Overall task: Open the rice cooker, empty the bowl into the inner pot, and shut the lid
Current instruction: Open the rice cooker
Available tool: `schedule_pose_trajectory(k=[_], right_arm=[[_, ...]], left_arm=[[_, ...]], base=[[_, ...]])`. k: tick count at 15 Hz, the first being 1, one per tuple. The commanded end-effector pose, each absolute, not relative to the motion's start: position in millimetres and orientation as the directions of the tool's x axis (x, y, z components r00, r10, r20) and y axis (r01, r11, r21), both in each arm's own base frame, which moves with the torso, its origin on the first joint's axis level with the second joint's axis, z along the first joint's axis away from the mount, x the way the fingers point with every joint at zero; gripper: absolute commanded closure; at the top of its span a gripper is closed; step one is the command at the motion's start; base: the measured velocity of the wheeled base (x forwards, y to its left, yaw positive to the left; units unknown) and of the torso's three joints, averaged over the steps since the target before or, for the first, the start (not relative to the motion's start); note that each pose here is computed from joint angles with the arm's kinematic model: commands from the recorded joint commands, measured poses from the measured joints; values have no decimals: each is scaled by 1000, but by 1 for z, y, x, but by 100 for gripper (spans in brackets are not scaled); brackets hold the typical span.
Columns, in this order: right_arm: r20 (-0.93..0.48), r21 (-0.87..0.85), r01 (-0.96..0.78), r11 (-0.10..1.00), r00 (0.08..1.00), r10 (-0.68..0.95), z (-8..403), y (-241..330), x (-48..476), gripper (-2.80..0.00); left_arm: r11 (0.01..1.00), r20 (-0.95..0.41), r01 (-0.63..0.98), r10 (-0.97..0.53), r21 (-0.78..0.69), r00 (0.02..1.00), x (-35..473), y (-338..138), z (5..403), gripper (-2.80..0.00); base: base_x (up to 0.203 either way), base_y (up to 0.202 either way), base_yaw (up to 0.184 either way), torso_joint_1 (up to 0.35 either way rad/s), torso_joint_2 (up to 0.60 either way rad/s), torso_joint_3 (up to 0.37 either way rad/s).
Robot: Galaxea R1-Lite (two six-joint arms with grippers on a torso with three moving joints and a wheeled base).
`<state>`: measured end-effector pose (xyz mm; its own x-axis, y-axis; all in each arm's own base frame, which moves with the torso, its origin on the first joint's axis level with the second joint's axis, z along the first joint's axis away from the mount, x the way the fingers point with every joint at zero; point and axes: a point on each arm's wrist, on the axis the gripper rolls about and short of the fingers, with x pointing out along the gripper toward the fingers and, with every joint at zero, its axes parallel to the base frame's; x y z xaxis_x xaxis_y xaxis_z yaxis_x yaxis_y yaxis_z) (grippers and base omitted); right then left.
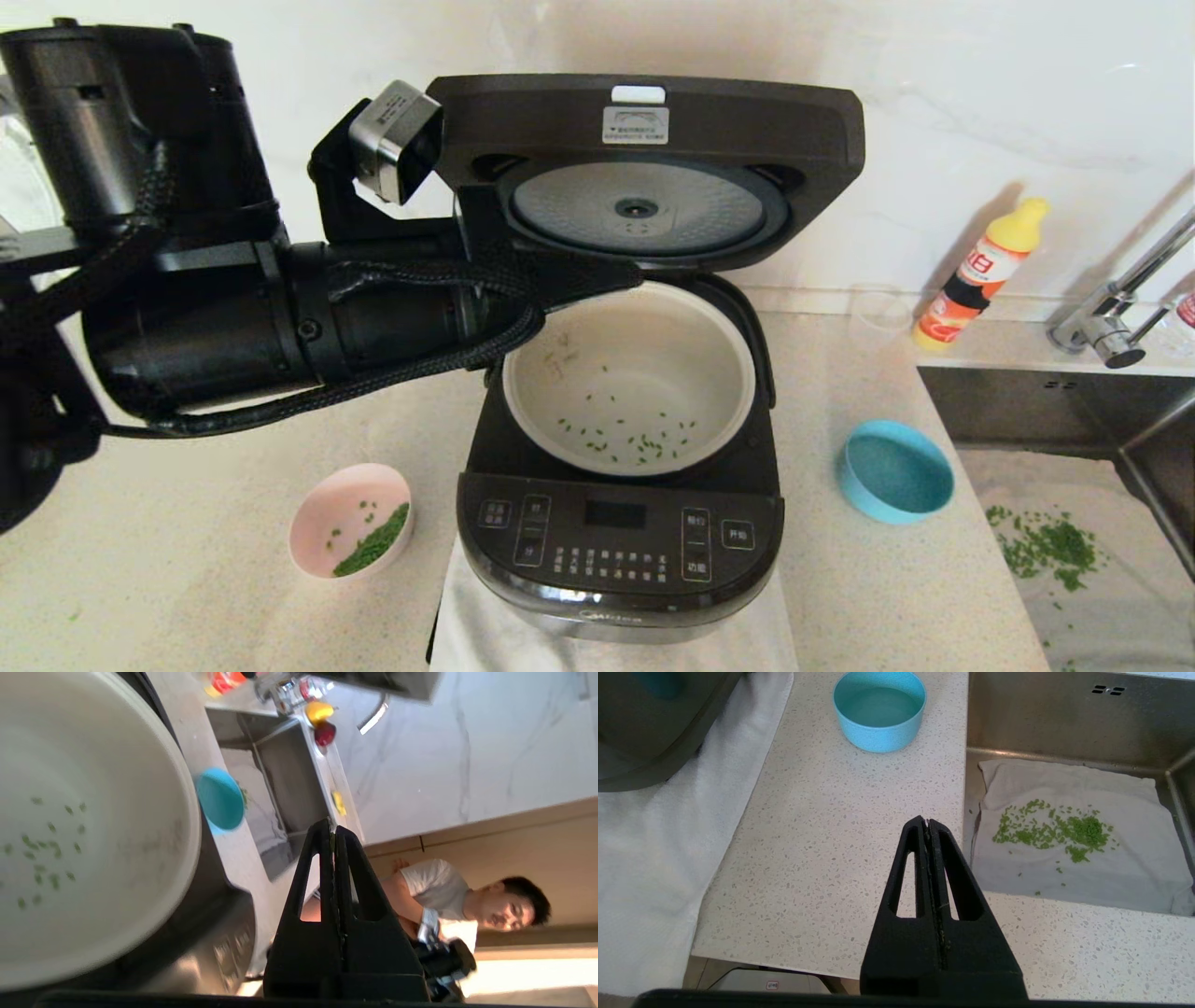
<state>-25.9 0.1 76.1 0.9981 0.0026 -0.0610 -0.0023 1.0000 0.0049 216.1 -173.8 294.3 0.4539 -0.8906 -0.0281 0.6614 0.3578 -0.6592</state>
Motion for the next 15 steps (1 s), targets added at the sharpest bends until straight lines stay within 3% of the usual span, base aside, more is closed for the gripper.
schedule_pose_trajectory(k=[1, 15], right_arm=[[-61, 5, -3, 1000, 998, 3, 76, 0, -26, 0], [-61, 5, -3, 1000, 998, 3, 76, 0, -26, 0]], left_arm=[[361, -31, 656, -888, -663, 458, 229, -180, 291, 0], [330, 93, 715, -871, -616, 482, 254, -187, 313, 0]], base=[[0, 0, 0, 0, 0, 0], [0, 0, 0, 0, 0, 0]])
